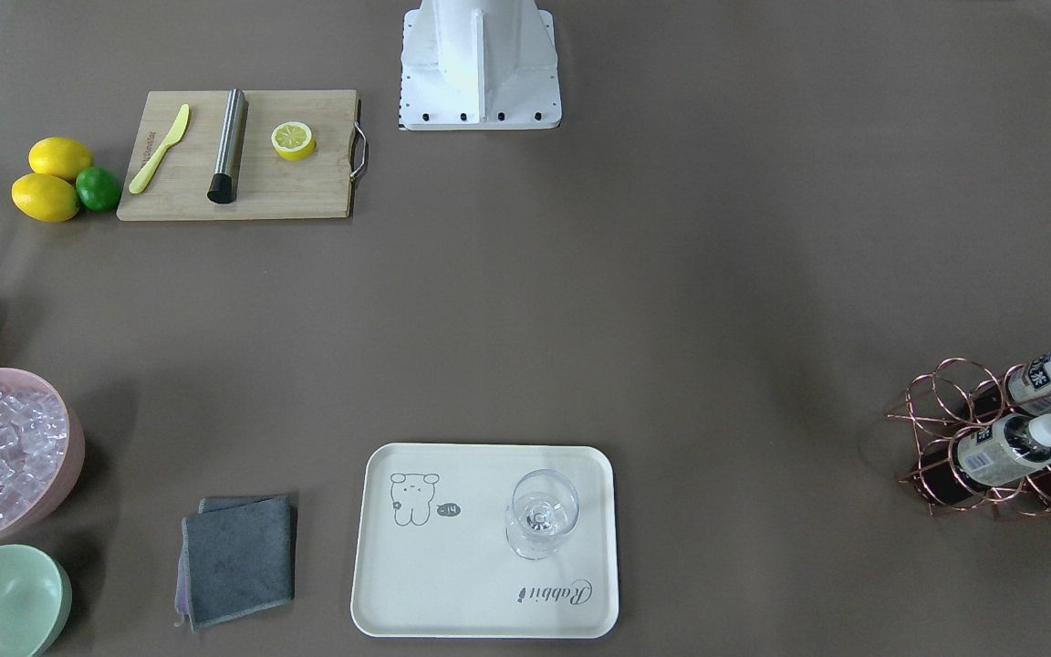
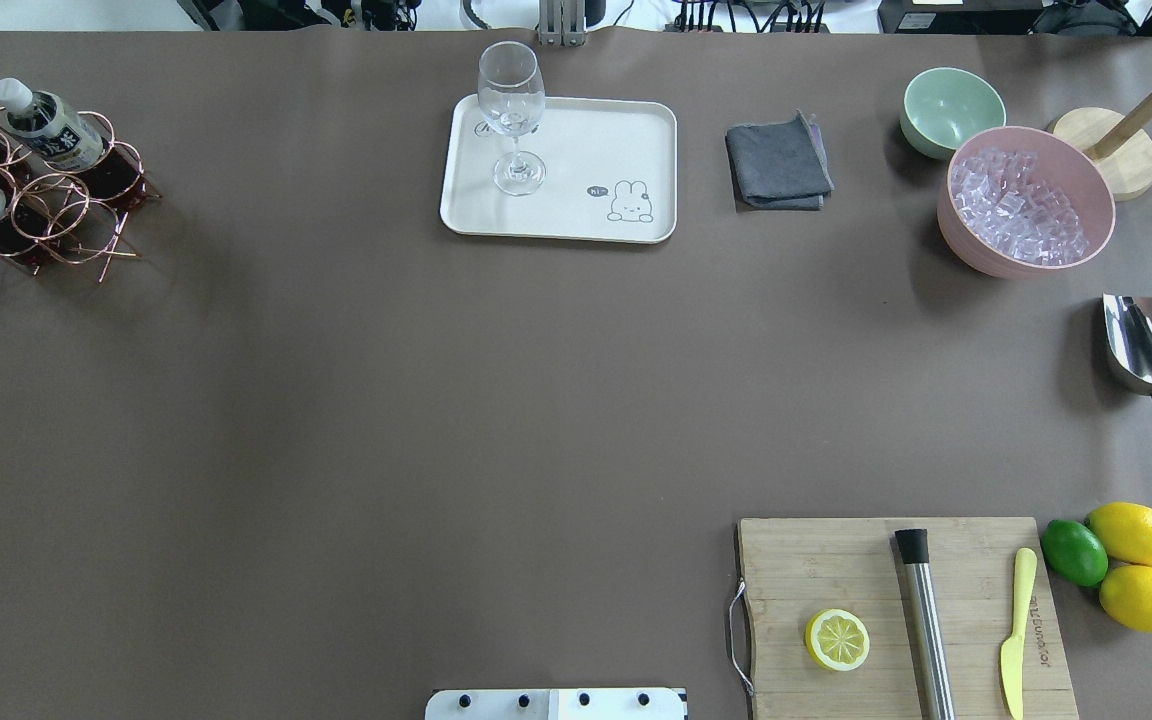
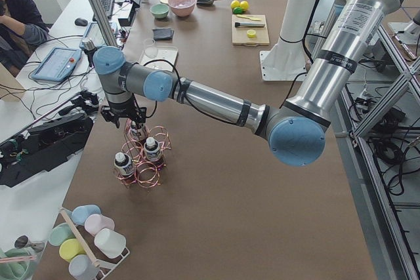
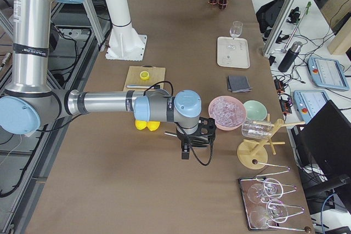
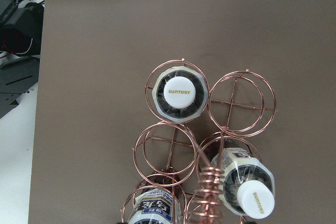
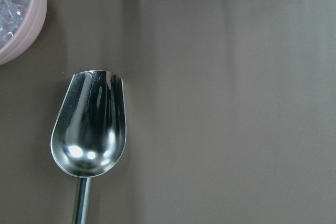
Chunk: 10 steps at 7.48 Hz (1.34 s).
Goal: Take tea from basket to plate
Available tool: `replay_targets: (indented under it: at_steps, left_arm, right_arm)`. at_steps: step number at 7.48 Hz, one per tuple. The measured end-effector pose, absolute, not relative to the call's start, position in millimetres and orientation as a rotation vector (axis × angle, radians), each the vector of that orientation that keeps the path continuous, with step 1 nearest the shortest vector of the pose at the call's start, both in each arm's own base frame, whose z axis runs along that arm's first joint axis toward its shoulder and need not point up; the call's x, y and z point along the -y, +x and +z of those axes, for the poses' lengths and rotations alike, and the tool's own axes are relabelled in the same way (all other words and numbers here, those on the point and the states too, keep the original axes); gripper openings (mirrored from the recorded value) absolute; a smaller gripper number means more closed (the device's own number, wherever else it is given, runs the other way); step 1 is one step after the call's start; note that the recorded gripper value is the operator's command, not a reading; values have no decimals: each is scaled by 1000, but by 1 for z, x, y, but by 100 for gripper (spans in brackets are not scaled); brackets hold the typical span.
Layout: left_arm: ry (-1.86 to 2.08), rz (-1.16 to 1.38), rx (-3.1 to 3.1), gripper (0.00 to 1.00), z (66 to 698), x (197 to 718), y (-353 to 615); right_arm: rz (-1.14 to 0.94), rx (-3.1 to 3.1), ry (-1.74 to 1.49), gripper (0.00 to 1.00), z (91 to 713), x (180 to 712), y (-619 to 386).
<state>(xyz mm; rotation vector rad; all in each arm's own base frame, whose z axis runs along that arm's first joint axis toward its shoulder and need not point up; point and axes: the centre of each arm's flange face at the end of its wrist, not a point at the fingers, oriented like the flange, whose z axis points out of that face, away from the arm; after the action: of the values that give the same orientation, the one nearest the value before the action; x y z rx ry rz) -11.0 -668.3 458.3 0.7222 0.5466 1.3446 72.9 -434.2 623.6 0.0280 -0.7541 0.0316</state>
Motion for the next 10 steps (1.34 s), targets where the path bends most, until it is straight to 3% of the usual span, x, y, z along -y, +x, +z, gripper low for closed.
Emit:
replay_targets:
  at_steps: [6, 10]
  left_arm:
    - [716, 1308, -520, 0, 451, 650, -16]
    - [738, 1307, -502, 0, 375, 653, -20]
  right_arm:
    - [35, 754, 28, 100, 624, 434, 74]
    - [38, 753, 26, 100, 626, 434, 75]
